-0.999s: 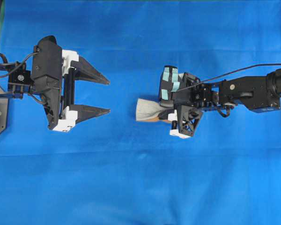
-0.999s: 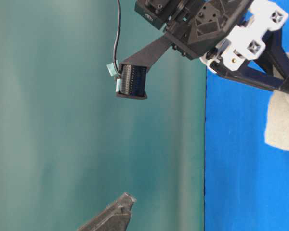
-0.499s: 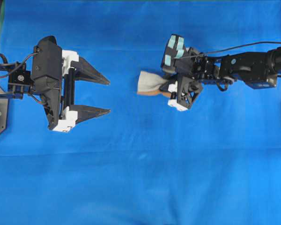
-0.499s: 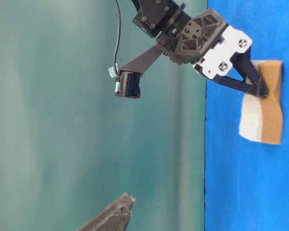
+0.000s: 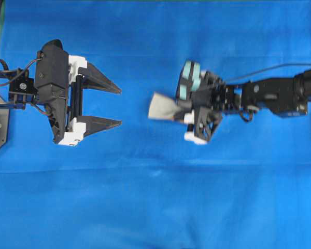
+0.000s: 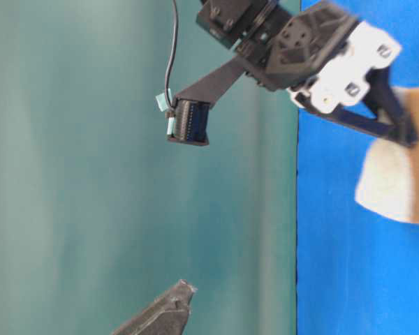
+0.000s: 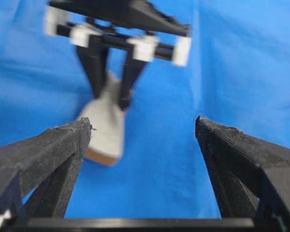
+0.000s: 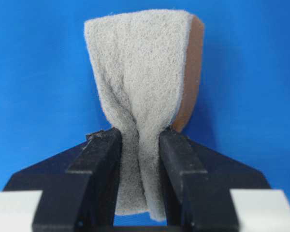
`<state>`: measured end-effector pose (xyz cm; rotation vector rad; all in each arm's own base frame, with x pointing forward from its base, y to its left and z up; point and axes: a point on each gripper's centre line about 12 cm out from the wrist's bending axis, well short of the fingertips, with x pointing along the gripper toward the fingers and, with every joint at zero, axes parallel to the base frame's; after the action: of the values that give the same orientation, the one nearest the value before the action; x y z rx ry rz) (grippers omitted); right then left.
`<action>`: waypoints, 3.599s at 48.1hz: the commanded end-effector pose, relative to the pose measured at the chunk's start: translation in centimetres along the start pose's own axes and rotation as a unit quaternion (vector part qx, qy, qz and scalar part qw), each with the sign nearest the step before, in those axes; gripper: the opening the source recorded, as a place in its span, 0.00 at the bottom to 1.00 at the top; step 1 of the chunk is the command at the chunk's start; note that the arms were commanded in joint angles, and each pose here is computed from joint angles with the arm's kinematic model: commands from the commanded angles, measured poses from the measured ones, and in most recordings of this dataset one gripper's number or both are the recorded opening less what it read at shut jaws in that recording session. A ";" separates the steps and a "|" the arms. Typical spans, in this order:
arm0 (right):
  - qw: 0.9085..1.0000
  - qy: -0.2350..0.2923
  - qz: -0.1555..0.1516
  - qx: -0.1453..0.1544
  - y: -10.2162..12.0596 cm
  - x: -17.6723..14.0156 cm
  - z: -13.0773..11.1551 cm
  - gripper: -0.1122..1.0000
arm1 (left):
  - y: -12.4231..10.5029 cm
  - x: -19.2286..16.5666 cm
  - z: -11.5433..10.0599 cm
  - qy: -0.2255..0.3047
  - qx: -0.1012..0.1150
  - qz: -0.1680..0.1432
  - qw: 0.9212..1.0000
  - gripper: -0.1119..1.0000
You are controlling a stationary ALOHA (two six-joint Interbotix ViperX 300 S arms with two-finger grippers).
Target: Hand over the sponge with the left arm and wipe it with the right arm.
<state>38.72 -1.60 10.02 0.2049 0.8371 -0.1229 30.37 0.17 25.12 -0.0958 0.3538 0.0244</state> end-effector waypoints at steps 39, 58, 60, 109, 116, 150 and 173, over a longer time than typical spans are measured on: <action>0.997 -0.015 -0.068 0.036 -7.9 -1.3 1.3 0.36 | -0.1 0.1 0.6 -0.012 0.000 -0.002 1.000 0.87; 1.000 -0.005 -0.021 0.012 -2.4 -0.7 0.5 0.36 | -0.1 0.4 0.7 -0.010 0.001 -0.001 1.000 0.87; 1.000 -0.003 -0.010 0.007 -1.1 -0.6 0.3 0.35 | -0.1 0.4 0.7 -0.010 0.002 -0.001 1.000 0.87; 0.999 0.003 -0.026 0.022 -2.8 -0.9 0.7 0.35 | -0.1 0.4 0.6 -0.009 0.001 -0.001 1.000 0.87; 0.999 -0.002 -0.040 0.025 -4.4 -1.1 1.1 0.35 | -0.1 0.4 0.6 -0.008 0.001 -0.001 1.000 0.87; 0.999 -0.001 -0.037 0.018 -4.0 -1.1 1.1 0.35 | -0.1 0.4 0.6 -0.009 0.003 -0.001 1.000 0.87; 0.999 0.014 -0.035 0.015 -3.5 -1.1 0.8 0.78 | -0.1 0.4 0.6 -0.008 0.003 -0.001 1.000 0.87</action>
<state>37.64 -4.98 9.58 0.2077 0.9016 -0.1977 30.63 0.18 24.56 -0.0911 0.3691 0.0244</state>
